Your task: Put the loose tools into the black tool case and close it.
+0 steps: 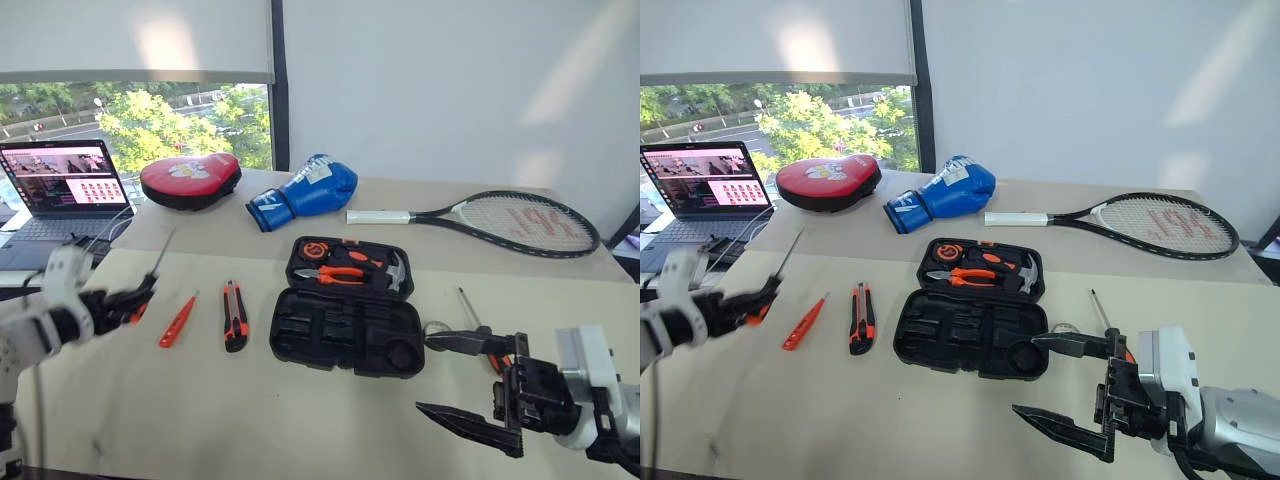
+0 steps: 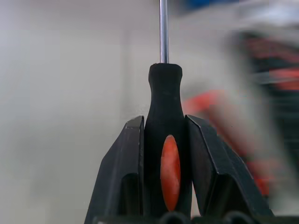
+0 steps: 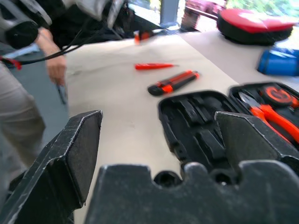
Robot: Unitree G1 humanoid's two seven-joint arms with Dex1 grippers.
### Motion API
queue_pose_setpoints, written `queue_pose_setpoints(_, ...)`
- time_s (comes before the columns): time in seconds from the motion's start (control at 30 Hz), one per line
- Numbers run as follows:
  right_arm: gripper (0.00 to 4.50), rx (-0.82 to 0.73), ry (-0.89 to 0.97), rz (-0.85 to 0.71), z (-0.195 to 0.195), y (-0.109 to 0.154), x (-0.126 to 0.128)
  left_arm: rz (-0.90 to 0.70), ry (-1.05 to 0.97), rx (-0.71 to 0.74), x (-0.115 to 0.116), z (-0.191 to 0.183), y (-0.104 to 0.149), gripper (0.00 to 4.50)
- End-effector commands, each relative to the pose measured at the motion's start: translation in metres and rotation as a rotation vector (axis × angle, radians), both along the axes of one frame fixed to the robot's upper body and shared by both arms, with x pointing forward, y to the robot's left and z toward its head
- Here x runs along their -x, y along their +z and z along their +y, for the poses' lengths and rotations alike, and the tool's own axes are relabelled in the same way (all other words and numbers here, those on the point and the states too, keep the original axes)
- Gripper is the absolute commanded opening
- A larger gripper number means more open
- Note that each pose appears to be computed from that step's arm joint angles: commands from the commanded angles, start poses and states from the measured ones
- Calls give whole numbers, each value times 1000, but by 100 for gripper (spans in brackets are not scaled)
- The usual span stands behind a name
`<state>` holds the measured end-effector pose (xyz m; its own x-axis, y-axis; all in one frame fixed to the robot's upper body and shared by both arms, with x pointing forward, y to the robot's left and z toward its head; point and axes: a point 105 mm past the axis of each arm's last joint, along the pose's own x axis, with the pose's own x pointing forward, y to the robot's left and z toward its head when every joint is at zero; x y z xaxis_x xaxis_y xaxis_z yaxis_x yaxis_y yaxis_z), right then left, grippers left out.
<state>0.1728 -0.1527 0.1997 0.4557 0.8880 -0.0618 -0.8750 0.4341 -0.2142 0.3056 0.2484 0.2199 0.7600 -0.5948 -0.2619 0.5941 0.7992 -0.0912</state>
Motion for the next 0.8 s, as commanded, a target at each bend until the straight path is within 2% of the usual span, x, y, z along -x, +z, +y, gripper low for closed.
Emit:
queue_pose_setpoints(0.03, 450, 14, -96, -68, -5, 6, 2, -46, -357, -211, 5, -61, -8, 84)
queue_pose_setpoints(0.17, 450, 42, -316, -3, -21, -5, 10, -122, -625, -492, -34, -114, -30, 84)
queue_pose_setpoints(0.33, 450, 68, -451, 37, -35, -10, 27, -158, -785, -654, -70, -147, -43, 84)
queue_pose_setpoints(0.57, 450, 68, -530, 35, -43, -12, 42, -156, -905, -781, -88, -174, -63, 84)
queue_pose_setpoints(0.8, 450, 63, -546, 33, -39, -13, 48, -116, -910, -826, -93, -167, -74, 84)
